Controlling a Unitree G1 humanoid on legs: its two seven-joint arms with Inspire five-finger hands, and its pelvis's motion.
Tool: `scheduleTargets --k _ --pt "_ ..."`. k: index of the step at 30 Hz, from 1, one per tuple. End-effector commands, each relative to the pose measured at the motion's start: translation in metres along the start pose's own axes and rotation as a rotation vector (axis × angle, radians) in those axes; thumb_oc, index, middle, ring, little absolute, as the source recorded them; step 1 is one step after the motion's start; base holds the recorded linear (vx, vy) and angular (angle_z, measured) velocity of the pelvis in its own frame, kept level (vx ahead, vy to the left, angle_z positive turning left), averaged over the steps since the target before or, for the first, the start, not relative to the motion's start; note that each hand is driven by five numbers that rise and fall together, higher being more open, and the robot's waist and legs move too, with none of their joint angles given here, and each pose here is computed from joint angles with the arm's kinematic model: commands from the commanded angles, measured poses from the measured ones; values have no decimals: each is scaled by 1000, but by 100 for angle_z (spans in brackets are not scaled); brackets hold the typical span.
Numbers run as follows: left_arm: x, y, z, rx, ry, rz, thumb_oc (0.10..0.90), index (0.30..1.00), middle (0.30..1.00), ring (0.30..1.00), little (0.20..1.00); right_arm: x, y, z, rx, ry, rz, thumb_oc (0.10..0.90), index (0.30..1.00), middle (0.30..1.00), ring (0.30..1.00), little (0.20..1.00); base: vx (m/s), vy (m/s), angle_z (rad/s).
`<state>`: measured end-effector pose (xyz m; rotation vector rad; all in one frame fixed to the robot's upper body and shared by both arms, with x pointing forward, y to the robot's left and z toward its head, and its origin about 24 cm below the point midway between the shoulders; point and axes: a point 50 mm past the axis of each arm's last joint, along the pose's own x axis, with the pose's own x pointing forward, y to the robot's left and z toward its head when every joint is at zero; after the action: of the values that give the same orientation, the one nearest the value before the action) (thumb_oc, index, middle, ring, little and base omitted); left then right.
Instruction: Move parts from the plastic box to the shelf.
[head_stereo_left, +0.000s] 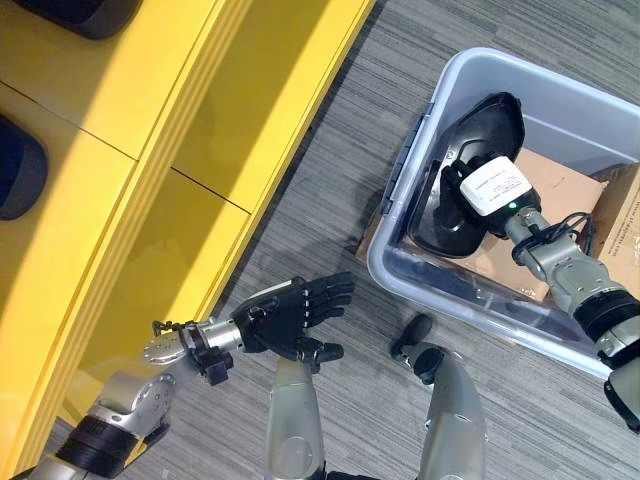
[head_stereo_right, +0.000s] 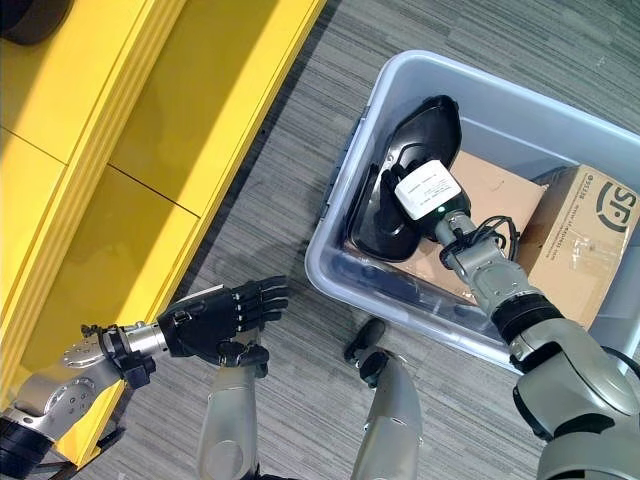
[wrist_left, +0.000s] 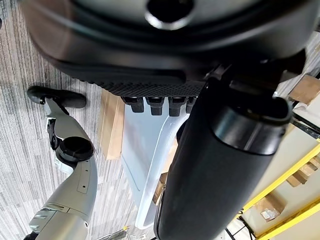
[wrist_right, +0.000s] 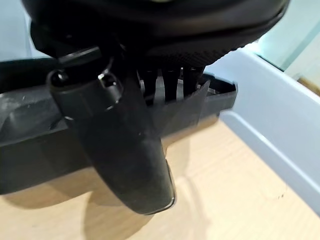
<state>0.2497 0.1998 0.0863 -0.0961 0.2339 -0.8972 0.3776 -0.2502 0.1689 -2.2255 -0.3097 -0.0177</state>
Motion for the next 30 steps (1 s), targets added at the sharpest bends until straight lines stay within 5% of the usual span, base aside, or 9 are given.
scheduleTargets --k 1,6,18,30 --pt "10 -18 23 45 -124 -121 900 1000 1000 1000 1000 -23 41 -20 -47 19 194 400 300 300 300 300 0 0 0" --pt "7 -17 23 55 -121 -125 900 1000 1000 1000 1000 -20 18 3 -233 -267 6 400 300 300 300 300 -1 7 0" --pt "7 -20 18 39 -147 -133 900 1000 1000 1000 1000 -19 -12 23 -51 -343 -252 400 300 300 300 300 8 62 -5" --pt "7 -25 11 13 -175 -144 900 1000 1000 1000 1000 -33 -20 29 100 -343 -294 400 300 300 300 300 40 110 -4"
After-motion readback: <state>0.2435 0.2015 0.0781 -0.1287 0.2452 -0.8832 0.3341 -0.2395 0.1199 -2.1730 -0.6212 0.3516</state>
